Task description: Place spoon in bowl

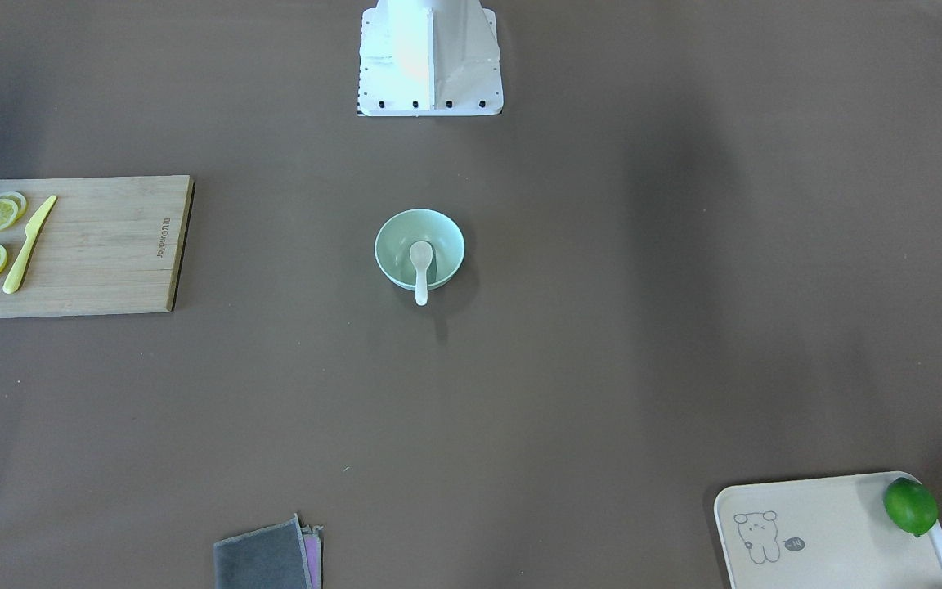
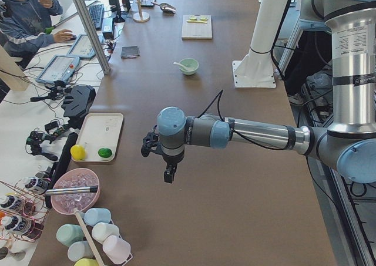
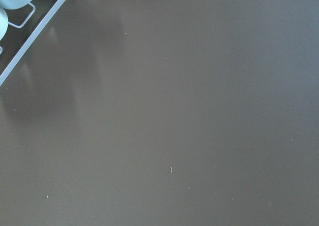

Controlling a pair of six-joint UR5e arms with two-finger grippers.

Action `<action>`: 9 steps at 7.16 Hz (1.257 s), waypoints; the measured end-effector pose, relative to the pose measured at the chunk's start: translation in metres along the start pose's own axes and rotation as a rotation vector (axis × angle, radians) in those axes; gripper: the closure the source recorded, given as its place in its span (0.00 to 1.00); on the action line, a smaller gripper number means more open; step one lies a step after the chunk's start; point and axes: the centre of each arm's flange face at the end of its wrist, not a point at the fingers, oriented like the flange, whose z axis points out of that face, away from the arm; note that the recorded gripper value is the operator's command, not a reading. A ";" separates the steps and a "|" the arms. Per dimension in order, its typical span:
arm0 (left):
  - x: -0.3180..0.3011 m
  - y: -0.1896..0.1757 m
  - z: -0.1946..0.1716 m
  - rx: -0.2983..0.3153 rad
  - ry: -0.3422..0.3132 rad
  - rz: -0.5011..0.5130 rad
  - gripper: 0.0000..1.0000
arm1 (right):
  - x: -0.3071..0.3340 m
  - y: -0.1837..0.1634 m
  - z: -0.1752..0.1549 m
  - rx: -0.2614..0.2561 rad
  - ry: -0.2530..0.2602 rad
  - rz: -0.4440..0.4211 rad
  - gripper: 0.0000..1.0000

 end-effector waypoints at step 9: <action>-0.006 0.002 0.006 -0.012 0.000 -0.010 0.02 | 0.000 0.001 0.000 -0.001 0.000 0.002 0.00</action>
